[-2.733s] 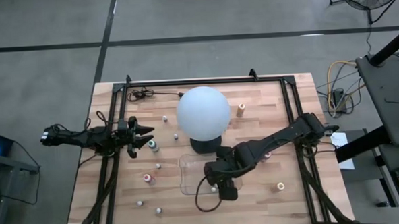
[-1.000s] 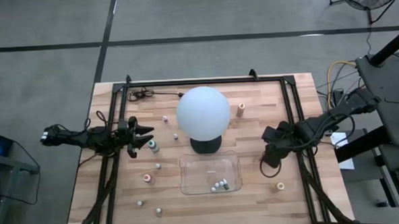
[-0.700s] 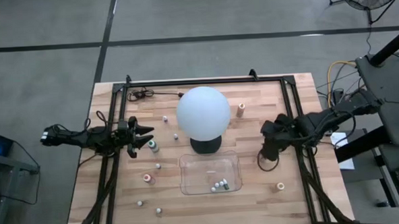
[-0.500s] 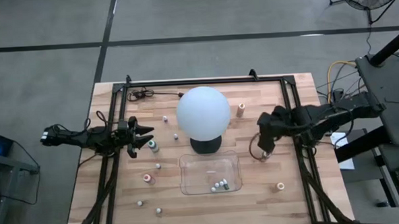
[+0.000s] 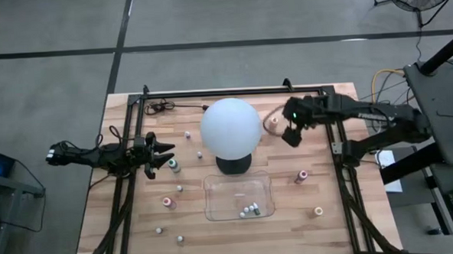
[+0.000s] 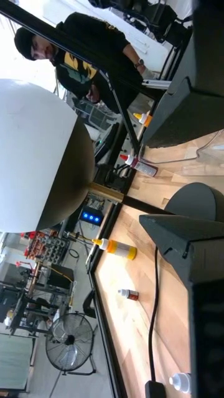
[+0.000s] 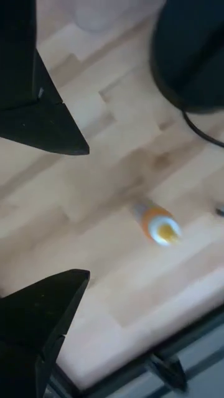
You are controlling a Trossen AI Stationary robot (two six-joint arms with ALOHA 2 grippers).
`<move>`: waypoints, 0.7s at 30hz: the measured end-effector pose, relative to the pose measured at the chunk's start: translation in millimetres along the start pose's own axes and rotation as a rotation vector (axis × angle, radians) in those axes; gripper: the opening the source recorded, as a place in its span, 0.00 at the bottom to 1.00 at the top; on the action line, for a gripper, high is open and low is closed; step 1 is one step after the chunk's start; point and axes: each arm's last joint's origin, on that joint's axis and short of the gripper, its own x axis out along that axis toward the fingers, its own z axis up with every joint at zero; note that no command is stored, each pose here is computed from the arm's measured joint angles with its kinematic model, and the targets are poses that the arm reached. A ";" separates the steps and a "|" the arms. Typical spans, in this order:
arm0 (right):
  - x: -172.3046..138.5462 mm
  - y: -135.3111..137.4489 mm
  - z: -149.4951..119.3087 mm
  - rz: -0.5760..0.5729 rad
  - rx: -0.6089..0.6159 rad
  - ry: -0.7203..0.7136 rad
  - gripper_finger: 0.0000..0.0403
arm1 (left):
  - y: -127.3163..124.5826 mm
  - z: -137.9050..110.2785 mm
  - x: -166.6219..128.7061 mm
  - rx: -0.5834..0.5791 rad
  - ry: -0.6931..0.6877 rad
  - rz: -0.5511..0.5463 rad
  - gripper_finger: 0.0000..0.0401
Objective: Pick & Place food coloring
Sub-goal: Put the small orange food coloring bottle into the transparent bin
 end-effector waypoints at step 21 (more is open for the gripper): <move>64.8 -67.5 131.1 0.139 -0.133 0.060 0.75 | 0.0 -0.1 0.0 0.000 0.001 0.000 0.40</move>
